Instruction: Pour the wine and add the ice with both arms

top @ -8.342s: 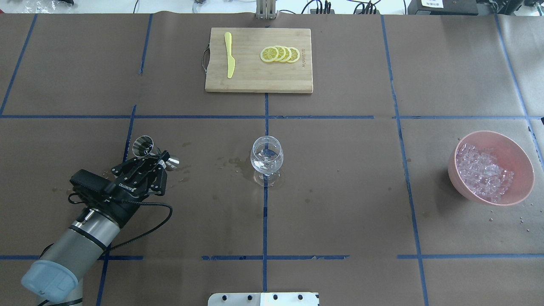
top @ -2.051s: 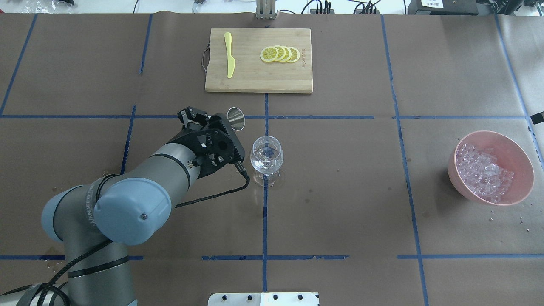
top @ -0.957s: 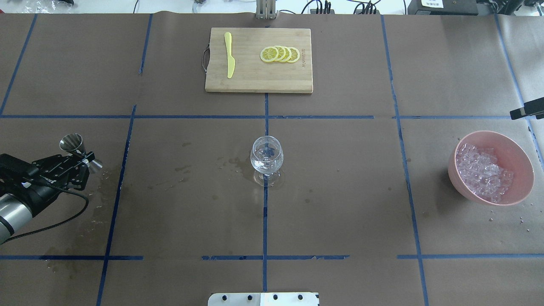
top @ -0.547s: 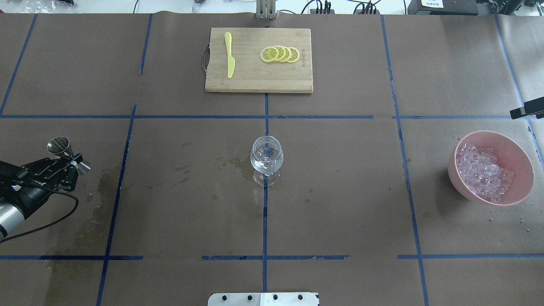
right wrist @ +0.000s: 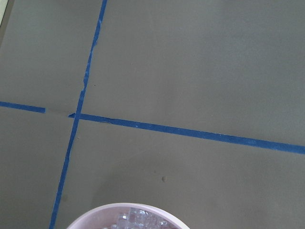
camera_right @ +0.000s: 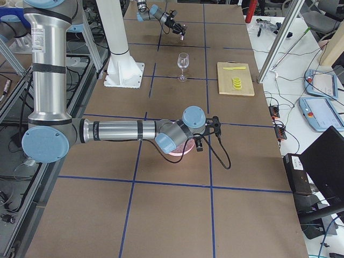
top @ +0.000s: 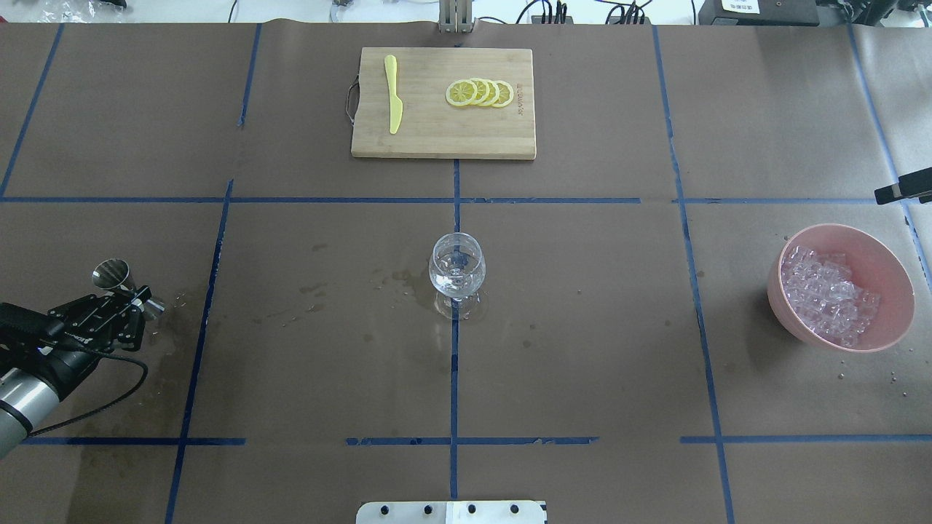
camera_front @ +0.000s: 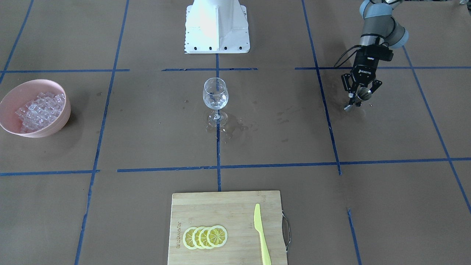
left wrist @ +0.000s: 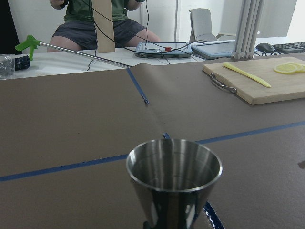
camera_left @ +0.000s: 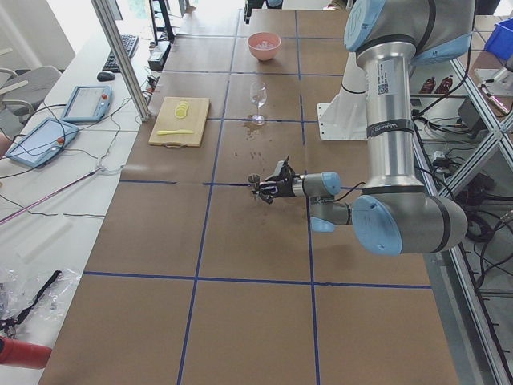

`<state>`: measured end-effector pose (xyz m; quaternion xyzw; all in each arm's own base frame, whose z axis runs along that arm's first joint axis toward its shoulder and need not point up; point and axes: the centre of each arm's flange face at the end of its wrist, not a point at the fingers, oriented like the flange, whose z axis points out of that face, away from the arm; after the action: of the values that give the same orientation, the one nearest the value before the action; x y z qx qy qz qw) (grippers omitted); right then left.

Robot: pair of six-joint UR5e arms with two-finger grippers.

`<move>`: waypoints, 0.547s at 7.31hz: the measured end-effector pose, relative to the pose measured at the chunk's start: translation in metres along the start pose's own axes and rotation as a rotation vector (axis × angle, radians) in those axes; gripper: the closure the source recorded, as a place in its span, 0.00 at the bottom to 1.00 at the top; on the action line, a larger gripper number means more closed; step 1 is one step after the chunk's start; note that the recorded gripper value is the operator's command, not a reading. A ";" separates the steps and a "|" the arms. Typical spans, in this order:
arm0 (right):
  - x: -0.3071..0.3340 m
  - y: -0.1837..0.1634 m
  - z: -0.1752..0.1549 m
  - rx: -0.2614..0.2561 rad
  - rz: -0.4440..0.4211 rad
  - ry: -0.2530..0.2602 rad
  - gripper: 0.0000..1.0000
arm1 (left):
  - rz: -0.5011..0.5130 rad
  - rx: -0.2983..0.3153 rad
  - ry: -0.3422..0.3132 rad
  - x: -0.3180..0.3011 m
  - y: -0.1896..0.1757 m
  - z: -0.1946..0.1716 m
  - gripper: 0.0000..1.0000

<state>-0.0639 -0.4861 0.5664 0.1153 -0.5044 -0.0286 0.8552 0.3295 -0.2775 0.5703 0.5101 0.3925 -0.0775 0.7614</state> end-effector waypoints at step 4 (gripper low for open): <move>0.000 0.001 0.000 0.000 -0.002 -0.001 0.00 | 0.013 -0.017 0.006 0.002 0.011 0.000 0.96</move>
<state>-0.0642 -0.4855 0.5664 0.1158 -0.5047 -0.0293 0.8550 0.3366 -0.2714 0.5765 0.5062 0.3921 -0.0677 0.7651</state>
